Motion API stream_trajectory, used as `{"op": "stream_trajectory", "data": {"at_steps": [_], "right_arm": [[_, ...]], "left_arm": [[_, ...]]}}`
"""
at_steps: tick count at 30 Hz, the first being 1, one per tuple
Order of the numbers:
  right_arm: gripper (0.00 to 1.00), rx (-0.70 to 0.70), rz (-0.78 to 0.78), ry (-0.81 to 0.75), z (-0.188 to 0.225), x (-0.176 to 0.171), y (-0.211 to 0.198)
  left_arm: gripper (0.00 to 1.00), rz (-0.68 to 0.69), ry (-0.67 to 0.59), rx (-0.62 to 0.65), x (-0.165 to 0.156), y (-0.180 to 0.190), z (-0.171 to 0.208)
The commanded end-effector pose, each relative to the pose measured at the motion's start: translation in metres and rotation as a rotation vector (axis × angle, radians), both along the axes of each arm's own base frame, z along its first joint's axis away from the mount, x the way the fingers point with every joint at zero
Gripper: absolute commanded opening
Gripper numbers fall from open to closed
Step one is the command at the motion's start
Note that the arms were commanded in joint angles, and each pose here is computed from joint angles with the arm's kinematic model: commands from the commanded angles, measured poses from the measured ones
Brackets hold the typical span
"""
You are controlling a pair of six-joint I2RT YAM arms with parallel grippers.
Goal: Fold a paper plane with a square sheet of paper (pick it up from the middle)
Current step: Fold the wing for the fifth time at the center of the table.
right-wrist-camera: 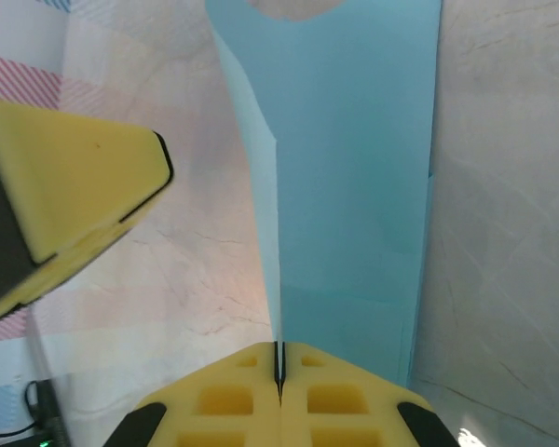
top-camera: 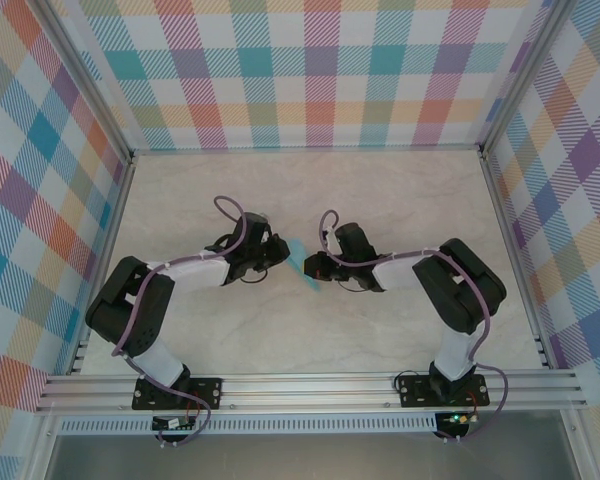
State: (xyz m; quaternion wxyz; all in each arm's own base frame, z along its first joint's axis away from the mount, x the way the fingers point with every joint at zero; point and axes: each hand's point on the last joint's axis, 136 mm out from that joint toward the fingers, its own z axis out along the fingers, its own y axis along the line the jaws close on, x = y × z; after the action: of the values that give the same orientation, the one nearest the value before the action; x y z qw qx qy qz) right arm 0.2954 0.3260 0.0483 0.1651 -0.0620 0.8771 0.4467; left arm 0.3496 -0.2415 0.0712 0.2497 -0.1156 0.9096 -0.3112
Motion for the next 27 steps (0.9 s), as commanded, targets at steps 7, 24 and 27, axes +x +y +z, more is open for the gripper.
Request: {"op": "stream_trajectory", "data": {"at_steps": [7,24,27], "right_arm": [[0.0,0.097,0.04,0.169,-0.008,-0.01,0.01],[0.0,0.139,-0.052,0.319,-0.029,-0.004,0.0],[0.0,0.145,-0.075,0.332,-0.031,-0.003,-0.004]], "left_arm": [[0.13,-0.063,-0.052,-0.039,-0.002,-0.013,0.004],[0.11,-0.102,-0.03,-0.05,-0.003,-0.022,-0.013],[0.11,-0.107,-0.029,-0.05,-0.005,-0.022,-0.015]]}}
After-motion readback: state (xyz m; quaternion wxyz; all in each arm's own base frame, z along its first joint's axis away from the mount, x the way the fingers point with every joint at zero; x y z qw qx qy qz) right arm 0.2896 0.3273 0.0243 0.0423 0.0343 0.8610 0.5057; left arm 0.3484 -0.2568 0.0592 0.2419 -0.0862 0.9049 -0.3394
